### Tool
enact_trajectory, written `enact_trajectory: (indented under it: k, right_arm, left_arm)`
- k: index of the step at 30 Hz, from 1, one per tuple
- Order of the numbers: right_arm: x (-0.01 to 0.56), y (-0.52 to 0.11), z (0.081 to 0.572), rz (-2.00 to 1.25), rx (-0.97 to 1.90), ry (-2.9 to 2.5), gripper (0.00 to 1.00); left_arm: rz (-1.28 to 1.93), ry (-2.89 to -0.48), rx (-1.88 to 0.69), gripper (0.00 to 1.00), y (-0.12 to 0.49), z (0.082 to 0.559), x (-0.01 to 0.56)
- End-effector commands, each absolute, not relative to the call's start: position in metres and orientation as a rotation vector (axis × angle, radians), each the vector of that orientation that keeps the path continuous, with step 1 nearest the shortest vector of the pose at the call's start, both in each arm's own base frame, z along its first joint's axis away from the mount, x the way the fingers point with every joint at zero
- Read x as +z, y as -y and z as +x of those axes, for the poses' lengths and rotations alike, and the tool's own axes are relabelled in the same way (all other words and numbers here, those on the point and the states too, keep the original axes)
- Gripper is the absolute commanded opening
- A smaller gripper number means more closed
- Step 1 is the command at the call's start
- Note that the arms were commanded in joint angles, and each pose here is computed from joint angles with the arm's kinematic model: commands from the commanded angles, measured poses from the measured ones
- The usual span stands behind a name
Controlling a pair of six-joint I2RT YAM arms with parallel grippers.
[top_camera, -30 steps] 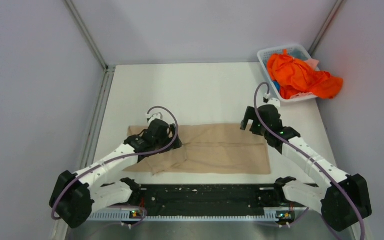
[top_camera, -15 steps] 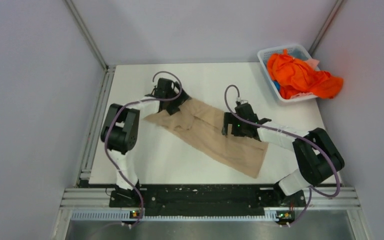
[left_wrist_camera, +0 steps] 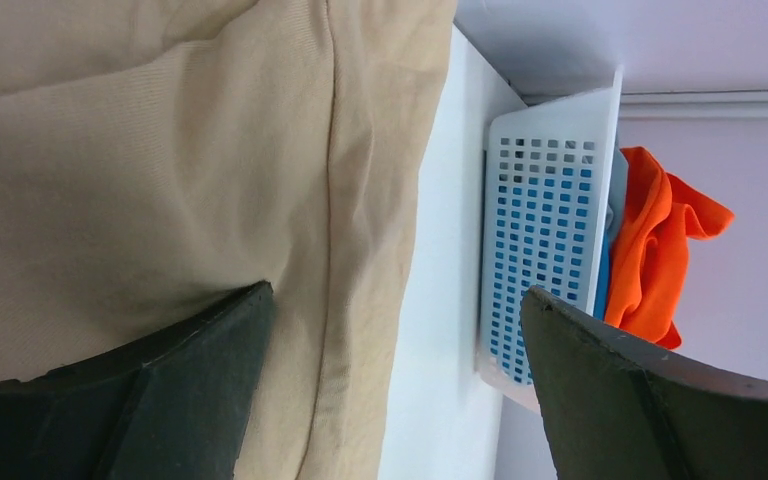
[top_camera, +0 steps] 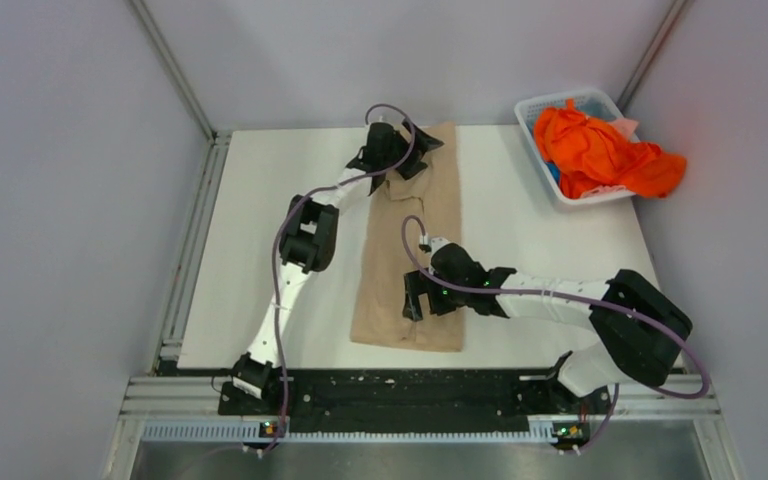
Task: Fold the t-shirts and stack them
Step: Rotate the tshirt 90 degrees, then grab the bottom of the folded rectangular tshirt with both arms
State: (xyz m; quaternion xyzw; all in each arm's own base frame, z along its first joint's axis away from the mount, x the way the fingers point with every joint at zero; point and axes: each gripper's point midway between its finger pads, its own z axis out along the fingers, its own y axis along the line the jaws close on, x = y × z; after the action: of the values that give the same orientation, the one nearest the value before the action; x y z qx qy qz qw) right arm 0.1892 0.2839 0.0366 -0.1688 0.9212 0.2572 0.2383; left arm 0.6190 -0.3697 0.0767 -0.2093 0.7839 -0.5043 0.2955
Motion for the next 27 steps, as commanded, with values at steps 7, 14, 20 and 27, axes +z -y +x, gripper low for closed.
enact_trajectory:
  k: [7, 14, 20, 27]
  right_arm:
    - [0.083, -0.279, 0.195, -0.453, 0.692, -2.402, 0.96]
    - [0.142, -0.250, 0.206, -0.307, 0.660, -2.212, 0.99]
    - [0.117, -0.208, 0.189, -0.226, 0.520, -2.307, 0.99]
    - [0.079, -0.200, 0.142, -0.286, 0.603, -2.501, 0.95]
  left_arm:
    - [-0.549, -2.107, -1.096, 0.99, 0.338, 0.614, 0.107]
    - [-0.156, -2.005, -1.099, 0.99, 0.333, 0.546, 0.255]
    - [-0.089, -2.130, -0.776, 0.99, 0.263, 0.420, 0.234]
    - [-0.180, -2.345, -0.629, 0.99, 0.209, 0.272, 0.126]
